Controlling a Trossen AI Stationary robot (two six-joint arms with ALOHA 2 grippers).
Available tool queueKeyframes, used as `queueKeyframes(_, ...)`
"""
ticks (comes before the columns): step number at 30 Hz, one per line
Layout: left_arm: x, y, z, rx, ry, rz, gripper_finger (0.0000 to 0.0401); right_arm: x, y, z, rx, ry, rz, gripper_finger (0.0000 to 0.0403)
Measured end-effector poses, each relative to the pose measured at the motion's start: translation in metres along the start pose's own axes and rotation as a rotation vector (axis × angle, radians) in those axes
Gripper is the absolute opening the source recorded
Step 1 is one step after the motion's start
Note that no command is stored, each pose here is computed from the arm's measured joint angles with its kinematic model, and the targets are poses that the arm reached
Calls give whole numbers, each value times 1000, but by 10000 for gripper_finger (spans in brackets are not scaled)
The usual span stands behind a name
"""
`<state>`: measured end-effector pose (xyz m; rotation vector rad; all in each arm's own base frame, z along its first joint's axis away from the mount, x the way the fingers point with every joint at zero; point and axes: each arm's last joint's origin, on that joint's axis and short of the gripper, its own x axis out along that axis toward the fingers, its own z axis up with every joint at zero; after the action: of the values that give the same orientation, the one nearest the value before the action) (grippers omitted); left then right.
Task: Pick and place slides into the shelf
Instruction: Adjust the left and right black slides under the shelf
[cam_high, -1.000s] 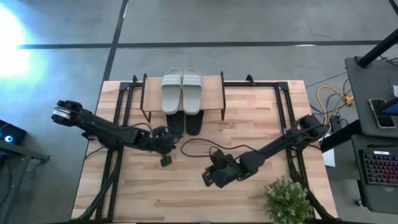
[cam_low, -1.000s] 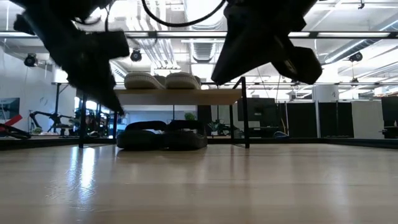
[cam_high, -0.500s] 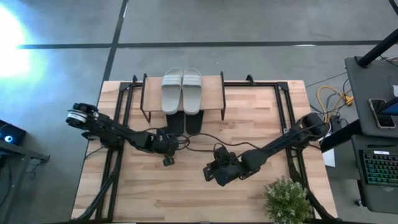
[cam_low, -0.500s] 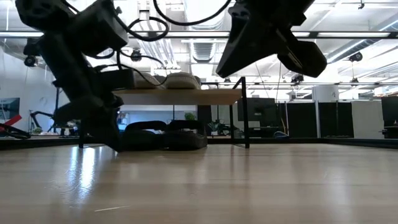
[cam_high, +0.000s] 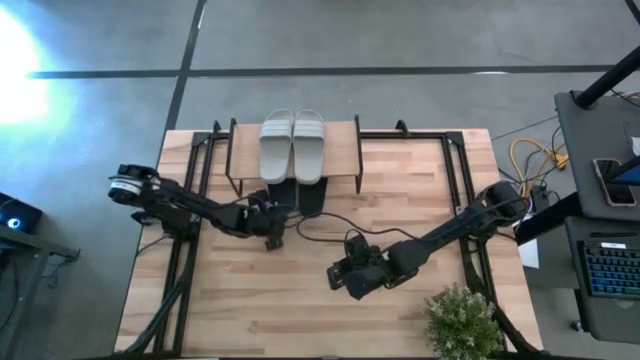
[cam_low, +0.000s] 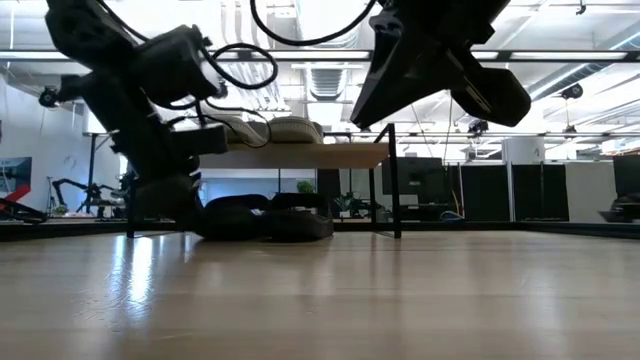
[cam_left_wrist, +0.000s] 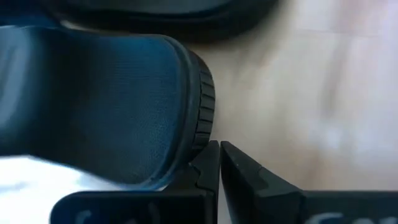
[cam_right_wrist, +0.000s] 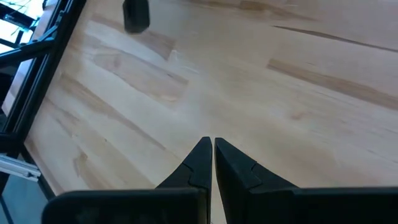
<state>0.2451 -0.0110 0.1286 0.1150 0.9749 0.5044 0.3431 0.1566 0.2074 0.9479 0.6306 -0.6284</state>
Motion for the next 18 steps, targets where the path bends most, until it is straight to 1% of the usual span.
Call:
queueKeyframes(4,6,13,1,-30,5,94,0,0,-1,0,-4,0,-9,12)
queueKeyframes(10,8,19,-5,-51,56,103,0,0,-3,-1,12,3,-33,12)
queueKeyframes(13,4,16,-4,-115,55,58,0,-1,-4,-2,7,5,-39,12)
queueKeyframes(15,-2,9,-1,-153,32,16,0,-1,-4,-2,7,5,-40,12)
queueKeyframes(18,-19,-4,7,-145,-39,-57,0,0,-4,-2,8,6,-40,12)
